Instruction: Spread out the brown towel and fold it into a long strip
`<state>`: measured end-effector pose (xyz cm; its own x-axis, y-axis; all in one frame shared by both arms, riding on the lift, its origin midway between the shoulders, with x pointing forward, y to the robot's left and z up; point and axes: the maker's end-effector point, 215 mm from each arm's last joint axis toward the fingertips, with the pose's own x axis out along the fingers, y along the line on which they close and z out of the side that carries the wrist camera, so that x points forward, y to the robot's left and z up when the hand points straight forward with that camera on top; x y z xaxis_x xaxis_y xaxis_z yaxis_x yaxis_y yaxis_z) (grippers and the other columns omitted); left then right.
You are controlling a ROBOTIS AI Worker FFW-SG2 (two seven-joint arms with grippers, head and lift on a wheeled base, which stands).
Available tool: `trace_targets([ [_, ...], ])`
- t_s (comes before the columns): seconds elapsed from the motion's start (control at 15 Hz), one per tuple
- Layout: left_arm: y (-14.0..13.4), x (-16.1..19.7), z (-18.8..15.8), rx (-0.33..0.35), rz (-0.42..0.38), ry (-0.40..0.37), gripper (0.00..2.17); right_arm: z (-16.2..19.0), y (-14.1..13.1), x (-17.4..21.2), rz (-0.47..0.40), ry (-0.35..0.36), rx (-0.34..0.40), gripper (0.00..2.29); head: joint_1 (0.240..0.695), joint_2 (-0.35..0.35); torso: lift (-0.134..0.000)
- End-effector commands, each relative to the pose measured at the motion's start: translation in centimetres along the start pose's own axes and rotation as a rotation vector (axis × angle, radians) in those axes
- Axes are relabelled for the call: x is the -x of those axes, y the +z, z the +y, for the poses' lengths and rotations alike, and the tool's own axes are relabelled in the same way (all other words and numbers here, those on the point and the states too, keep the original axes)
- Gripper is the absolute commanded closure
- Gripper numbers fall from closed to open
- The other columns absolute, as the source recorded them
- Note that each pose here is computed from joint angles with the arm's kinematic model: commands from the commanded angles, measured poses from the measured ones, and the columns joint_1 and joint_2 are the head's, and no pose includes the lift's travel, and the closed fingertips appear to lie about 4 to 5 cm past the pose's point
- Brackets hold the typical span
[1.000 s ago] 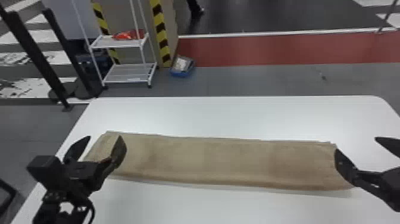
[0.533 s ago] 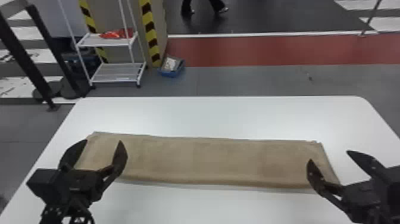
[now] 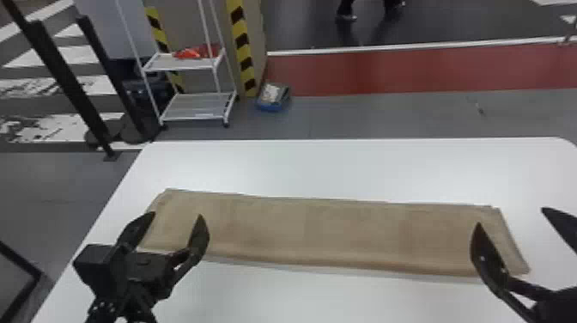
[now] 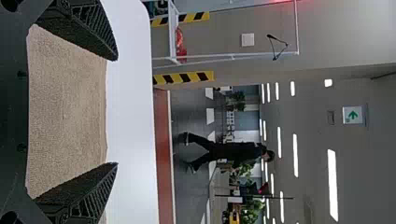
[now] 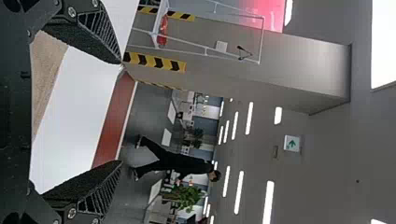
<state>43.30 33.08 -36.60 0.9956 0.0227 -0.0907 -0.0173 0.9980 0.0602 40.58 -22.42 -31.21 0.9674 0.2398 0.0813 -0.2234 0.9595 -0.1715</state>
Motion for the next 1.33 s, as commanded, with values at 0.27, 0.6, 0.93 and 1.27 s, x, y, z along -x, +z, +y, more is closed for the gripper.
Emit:
trace_targets([
  [0.27,-1.4,-0.2,-0.4,0.017,0.019,-0.004,0.08,1.3,-3.2,-1.0,0.154,-0.024,-0.095,0.13,0.695,0.133,-0.123],
  [0.6,-1.3,0.1,-0.4,0.021,0.011,-0.001,0.08,1.4,-3.9,-1.0,0.186,-0.031,-0.106,0.13,0.695,0.150,-0.123],
  [0.93,-1.2,0.2,-0.4,0.020,0.011,-0.005,0.08,1.5,-3.8,-0.9,0.186,-0.030,-0.106,0.13,0.695,0.150,-0.123],
  [1.27,-1.2,0.1,-0.6,0.019,0.010,-0.009,0.08,1.6,-3.6,-0.9,0.183,-0.029,-0.106,0.13,0.695,0.150,-0.123],
])
